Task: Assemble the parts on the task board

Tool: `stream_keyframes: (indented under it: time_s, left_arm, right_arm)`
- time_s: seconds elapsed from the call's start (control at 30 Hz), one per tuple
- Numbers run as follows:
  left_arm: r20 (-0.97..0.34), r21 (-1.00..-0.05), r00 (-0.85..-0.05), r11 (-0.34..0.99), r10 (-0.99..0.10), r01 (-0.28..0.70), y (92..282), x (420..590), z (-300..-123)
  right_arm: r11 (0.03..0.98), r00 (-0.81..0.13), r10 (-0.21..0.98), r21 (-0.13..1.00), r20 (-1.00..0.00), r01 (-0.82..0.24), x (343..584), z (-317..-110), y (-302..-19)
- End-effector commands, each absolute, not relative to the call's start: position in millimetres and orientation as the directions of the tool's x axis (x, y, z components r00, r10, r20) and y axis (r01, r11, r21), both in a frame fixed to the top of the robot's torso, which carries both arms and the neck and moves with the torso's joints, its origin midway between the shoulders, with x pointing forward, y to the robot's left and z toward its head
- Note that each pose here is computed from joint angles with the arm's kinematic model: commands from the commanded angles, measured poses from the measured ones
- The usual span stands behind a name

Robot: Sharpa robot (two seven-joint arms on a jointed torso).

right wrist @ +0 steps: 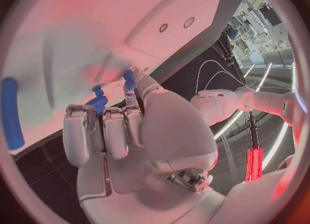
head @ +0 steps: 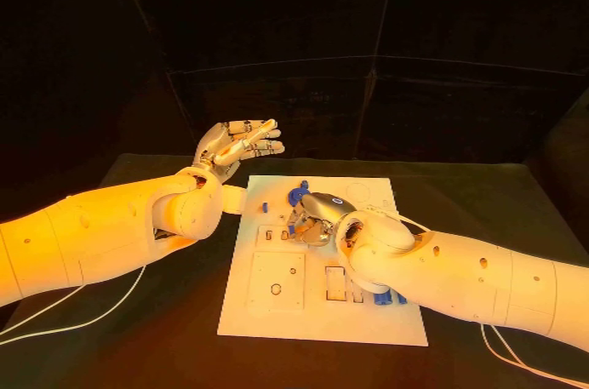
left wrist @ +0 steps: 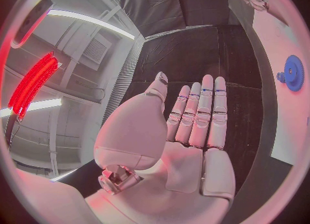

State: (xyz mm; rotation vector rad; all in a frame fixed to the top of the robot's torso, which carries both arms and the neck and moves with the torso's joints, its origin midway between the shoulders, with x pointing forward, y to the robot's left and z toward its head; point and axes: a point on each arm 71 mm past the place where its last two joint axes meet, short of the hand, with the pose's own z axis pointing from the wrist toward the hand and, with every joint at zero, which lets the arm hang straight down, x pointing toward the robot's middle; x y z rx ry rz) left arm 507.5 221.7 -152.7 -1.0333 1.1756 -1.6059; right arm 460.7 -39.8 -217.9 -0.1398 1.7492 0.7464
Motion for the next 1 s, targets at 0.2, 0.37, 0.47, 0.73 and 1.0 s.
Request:
stream_keyframes:
  time_s: [0.2,0.37,0.47,0.73,1.0]
  left_arm:
    - [0.129,-0.967,-0.288,-0.184,-0.949,0.175,221.0,507.7,-150.7]
    - [0.129,-0.967,-0.288,-0.185,-0.949,0.175,220.8,507.6,-150.6]
    - [0.129,-0.967,-0.289,-0.185,-0.949,0.175,220.7,507.5,-150.6]
    - [0.130,-0.967,-0.291,-0.186,-0.948,0.174,220.9,507.4,-150.6]
    - [0.130,-0.967,-0.291,-0.186,-0.948,0.174,221.1,507.3,-150.6]
  right_arm:
    - [0.809,-0.335,0.236,0.376,-0.912,-0.453,462.9,-221.3,-40.0]
    - [0.816,-0.342,0.222,0.366,-0.913,-0.447,463.7,-222.9,-40.2]
    - [0.817,-0.346,0.216,0.363,-0.913,-0.448,463.5,-223.6,-39.6]
    - [0.822,-0.360,0.193,0.351,-0.913,-0.449,462.8,-225.3,-38.7]
    - [0.826,-0.362,0.173,0.335,-0.916,-0.453,462.3,-226.1,-38.4]
